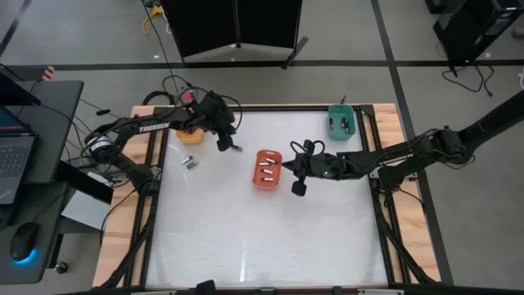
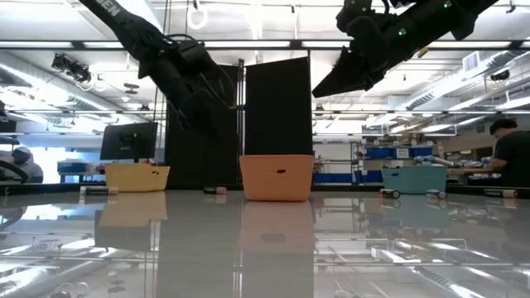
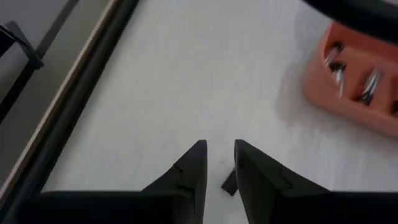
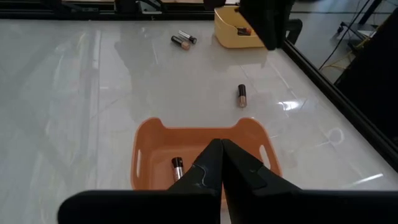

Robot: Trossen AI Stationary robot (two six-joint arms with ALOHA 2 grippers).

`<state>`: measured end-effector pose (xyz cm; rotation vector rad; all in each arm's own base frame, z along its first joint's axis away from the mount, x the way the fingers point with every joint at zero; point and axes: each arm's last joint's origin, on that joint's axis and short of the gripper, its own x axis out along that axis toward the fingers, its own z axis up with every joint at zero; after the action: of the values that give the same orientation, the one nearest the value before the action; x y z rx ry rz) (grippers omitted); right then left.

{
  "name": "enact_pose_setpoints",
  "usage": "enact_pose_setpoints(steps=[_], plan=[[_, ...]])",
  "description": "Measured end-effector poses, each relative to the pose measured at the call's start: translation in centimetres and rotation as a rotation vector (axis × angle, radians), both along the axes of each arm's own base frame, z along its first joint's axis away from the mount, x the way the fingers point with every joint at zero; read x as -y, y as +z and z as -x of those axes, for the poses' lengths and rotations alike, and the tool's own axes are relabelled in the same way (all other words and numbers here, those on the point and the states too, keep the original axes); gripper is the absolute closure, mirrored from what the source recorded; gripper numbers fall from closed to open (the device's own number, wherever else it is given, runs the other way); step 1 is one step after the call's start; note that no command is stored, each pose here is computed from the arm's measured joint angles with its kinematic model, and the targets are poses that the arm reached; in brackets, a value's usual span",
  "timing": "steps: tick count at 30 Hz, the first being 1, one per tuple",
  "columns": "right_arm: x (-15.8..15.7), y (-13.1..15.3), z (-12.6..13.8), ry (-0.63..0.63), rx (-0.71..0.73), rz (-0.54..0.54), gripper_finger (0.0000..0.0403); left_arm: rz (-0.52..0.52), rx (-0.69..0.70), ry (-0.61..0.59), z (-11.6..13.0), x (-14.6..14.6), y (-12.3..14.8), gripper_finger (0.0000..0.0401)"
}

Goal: Sort batteries
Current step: Put the black-brown battery into the green bin

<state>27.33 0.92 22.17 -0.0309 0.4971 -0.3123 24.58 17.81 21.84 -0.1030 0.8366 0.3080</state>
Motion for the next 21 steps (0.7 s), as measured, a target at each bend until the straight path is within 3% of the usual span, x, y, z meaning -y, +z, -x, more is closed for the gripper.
enact_pose_setpoints(steps=[7, 13, 17, 21], plan=[[0.0, 0.0, 0.0, 0.002, -0.001, 0.002, 0.0388, -0.007, -0.072, -0.059, -1.9, -1.4, 0.7, 0.0343], [0.0, 0.0, 0.0, 0.005, -0.004, 0.009, 0.0389, -0.026, -0.173, -0.196, -2.6, -1.7, 1.0, 0.0374], [0.0, -0.1, 0.0, 0.011, -0.013, 0.006, 0.0389, -0.045, -0.209, -0.267, -2.6, -1.2, 0.7, 0.0363], [0.0, -0.1, 0.1, 0.012, -0.019, 0.006, 0.0384, -0.04, -0.219, -0.287, -2.8, -0.7, 0.6, 0.0327]])
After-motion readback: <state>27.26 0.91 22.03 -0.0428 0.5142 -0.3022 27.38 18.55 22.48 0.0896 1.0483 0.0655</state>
